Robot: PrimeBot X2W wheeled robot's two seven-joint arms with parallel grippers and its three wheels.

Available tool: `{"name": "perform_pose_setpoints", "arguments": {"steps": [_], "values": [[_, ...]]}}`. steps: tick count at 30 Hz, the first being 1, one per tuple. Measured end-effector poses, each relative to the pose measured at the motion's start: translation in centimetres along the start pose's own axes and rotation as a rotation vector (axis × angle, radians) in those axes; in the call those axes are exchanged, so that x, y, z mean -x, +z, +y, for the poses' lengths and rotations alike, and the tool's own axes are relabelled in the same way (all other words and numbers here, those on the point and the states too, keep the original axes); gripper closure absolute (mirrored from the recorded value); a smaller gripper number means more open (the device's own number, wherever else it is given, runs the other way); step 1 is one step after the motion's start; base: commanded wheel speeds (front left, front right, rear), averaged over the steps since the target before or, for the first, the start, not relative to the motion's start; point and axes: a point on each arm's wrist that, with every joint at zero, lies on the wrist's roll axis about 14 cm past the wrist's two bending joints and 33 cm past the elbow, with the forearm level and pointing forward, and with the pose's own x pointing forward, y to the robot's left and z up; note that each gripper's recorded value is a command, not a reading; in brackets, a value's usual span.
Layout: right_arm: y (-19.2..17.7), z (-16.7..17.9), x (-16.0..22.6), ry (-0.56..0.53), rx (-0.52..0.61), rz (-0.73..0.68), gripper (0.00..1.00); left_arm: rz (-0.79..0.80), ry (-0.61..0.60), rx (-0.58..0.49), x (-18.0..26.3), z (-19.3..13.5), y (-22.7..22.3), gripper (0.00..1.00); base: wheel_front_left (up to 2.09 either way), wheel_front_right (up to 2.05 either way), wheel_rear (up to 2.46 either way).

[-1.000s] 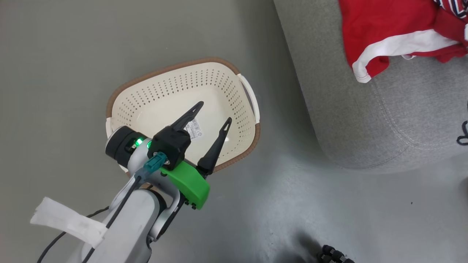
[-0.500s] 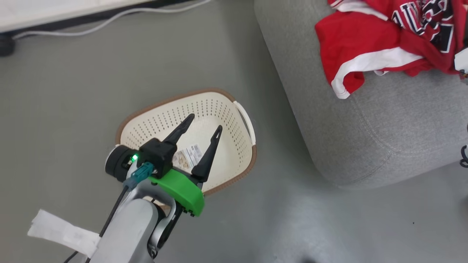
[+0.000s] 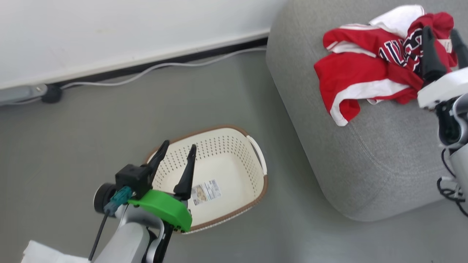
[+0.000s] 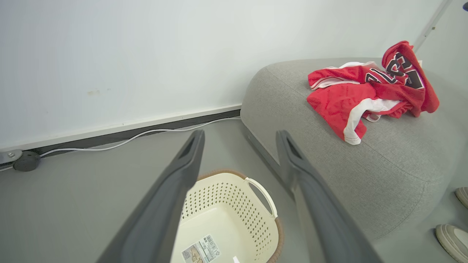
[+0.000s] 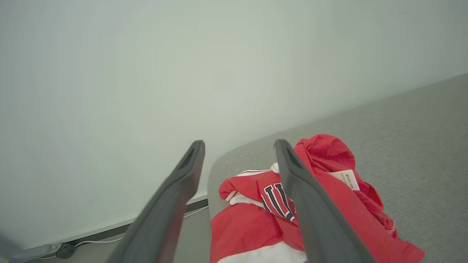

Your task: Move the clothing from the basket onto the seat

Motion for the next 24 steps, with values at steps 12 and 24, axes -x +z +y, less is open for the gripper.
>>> {"name": "perform_pose_setpoints", "arguments": {"steps": [12, 24], "values": [[-0.2, 7.5, 3.5, 0.181, -0.036, -0.039, 0.0, -0.099, 0.301, -0.012, 6.6, 5.6, 2.9, 0.0, 0.0, 0.0, 0.0], [-1.8, 14.0, 7.3, 0.289, -0.105, -0.038, 0.0, -0.201, 0.54, -0.042, 14.2, 10.6, 5.4, 0.0, 0.0, 0.0, 0.0]]}}
